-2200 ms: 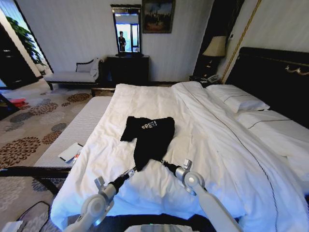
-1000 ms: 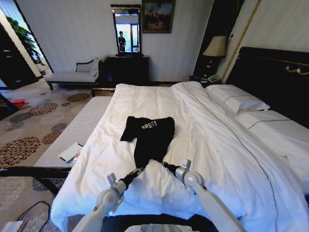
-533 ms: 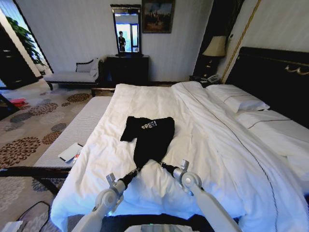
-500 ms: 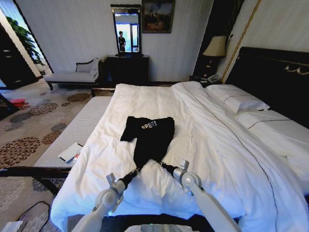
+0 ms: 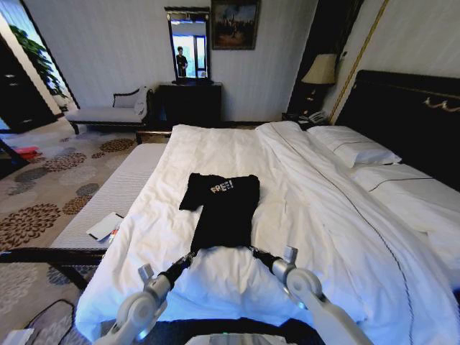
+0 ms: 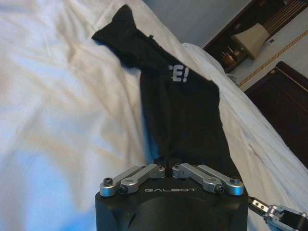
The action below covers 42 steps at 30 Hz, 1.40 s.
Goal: Fold the clothes on the bed.
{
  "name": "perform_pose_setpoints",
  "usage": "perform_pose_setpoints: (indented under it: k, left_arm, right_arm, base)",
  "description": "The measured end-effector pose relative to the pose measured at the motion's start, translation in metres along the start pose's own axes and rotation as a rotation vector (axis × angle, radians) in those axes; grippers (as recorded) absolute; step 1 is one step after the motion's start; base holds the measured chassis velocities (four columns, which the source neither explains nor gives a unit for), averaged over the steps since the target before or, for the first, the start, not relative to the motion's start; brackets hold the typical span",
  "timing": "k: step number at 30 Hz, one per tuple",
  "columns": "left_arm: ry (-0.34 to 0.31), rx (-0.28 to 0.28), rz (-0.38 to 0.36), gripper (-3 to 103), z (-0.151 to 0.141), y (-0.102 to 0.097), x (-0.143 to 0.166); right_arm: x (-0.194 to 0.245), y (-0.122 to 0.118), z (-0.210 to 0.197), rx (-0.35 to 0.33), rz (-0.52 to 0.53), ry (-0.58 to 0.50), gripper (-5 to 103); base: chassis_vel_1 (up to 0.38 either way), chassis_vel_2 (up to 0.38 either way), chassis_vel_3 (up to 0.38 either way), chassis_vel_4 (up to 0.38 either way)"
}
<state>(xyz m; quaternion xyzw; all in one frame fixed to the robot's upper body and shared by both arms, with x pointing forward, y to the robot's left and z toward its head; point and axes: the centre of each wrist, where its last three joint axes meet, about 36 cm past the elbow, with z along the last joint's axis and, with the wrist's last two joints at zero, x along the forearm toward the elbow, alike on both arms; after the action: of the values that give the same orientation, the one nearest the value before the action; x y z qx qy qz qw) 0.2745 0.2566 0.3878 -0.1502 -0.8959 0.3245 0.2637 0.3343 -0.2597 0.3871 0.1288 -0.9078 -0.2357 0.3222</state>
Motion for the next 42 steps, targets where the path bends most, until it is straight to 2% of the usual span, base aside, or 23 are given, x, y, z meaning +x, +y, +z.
perform_pose_setpoints:
  k: [5, 10, 16, 23, 30, 35, 42]
  left_arm:
    - [-0.023, -0.011, -0.02, 1, -0.008, -0.01, 0.031]
    - [-0.026, -0.013, -0.075, 1, -0.011, -0.007, 0.065]
    - [-0.059, -0.02, -0.142, 1, -0.019, -0.004, 0.098]
    - [-0.074, -0.036, -0.178, 1, -0.027, -0.001, 0.116]
    - [-0.093, -0.048, -0.223, 1, -0.035, 0.007, 0.133]
    - [-0.106, -0.05, -0.266, 1, -0.034, 0.015, 0.14]
    - [-0.074, -0.058, -0.275, 1, -0.02, 0.014, 0.141]
  right_arm:
    - [0.032, 0.004, -0.004, 0.004, 0.007, -0.019, 0]
    - [0.058, 0.01, 0.003, 0.041, 0.02, -0.001, 0]
    - [0.075, 0.021, 0.025, 0.083, 0.039, 0.027, 0]
    - [0.091, 0.029, 0.048, 0.137, 0.082, 0.028, 0]
    - [0.1, 0.019, 0.051, 0.213, 0.141, 0.014, 0]
    - [0.104, 0.014, 0.056, 0.23, 0.181, 0.017, 0]
    - [0.113, 0.027, 0.07, 0.223, 0.182, 0.03, 0]
  base:
    - [0.0, 0.0, 0.0, 0.0]
    - [0.0, 0.0, 0.0, 0.0]
    - [0.0, 0.0, 0.0, 0.0]
    - [0.0, 0.0, 0.0, 0.0]
    - [0.0, 0.0, 0.0, 0.0]
    - [0.0, 0.0, 0.0, 0.0]
    - [0.0, 0.0, 0.0, 0.0]
